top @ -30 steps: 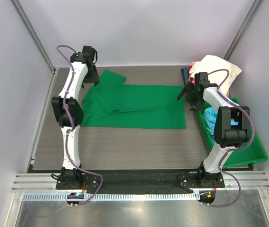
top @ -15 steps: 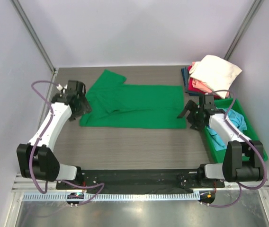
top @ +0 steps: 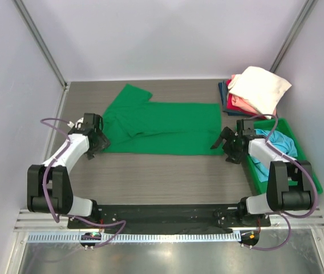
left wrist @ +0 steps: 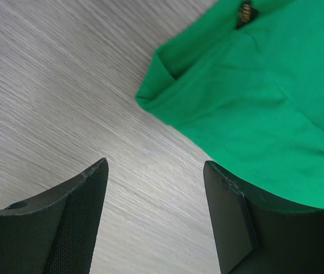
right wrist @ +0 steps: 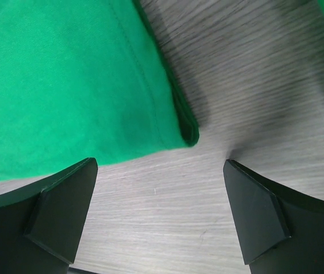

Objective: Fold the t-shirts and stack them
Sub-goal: Fold the tshirt

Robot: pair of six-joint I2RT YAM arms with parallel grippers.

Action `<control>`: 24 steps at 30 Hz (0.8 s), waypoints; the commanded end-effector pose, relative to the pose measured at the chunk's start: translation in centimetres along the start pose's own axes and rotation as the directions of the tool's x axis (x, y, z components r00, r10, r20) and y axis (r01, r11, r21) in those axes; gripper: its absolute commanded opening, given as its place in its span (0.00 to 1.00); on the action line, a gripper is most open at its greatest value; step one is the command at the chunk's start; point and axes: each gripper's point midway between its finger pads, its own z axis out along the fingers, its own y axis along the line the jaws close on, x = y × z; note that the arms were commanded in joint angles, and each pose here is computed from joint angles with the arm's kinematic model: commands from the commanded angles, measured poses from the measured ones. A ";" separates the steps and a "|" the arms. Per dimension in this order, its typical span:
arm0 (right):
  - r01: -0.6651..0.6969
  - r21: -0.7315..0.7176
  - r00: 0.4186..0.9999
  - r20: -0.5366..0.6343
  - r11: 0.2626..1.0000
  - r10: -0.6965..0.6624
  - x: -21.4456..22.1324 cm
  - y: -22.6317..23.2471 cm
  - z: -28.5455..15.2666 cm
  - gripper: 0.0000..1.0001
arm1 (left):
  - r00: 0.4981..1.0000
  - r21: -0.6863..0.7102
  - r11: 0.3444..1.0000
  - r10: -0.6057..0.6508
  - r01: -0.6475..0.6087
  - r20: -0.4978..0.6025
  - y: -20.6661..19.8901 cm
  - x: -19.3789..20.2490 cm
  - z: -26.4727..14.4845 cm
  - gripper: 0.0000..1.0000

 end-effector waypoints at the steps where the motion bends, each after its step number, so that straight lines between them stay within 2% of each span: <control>1: 0.001 -0.026 0.999 0.032 1.000 0.000 -1.1 0.7 0.7 0.98 | 0.993 0.045 0.995 -0.089 0.086 0.077 -0.6 -1.4 1.1 0.69; 5: -0.019 -0.042 0.999 0.031 0.999 0.020 -1.1 0.8 1.9 0.92 | 0.987 0.045 0.991 -0.129 0.125 0.101 -0.3 -1.5 1.8 0.69; 7: -0.020 -0.057 0.999 0.028 0.998 0.021 -1.1 1.1 2.3 0.82 | 0.986 0.048 0.991 -0.127 0.123 0.106 -0.4 -1.7 2.2 0.69; 10: -0.020 -0.056 1.000 0.015 0.998 0.021 -1.0 1.0 2.7 0.64 | 0.987 -0.003 0.992 -0.123 0.124 0.100 0.2 -1.7 3.2 0.69; 11: -0.018 -0.058 1.000 0.016 0.998 0.019 -1.0 1.0 2.6 0.53 | 0.987 -0.015 0.991 -0.130 0.132 0.094 0.5 -1.6 3.7 0.69; 14: -0.013 -0.068 0.999 0.048 0.998 0.016 -1.3 1.1 2.2 0.33 | 0.986 -0.008 0.990 -0.143 0.144 0.084 0.4 -1.7 4.1 0.69; 20: -0.012 -0.091 0.996 0.090 0.996 0.020 -2.5 1.9 1.9 0.14 | 0.985 0.014 0.990 -0.142 0.141 0.101 -0.8 -3.0 4.4 0.67; 24: -0.030 -0.102 0.995 0.097 0.994 0.040 -3.2 2.6 1.9 0.08 | 0.982 0.024 0.988 -0.154 0.152 0.111 -1.6 -3.8 4.9 0.64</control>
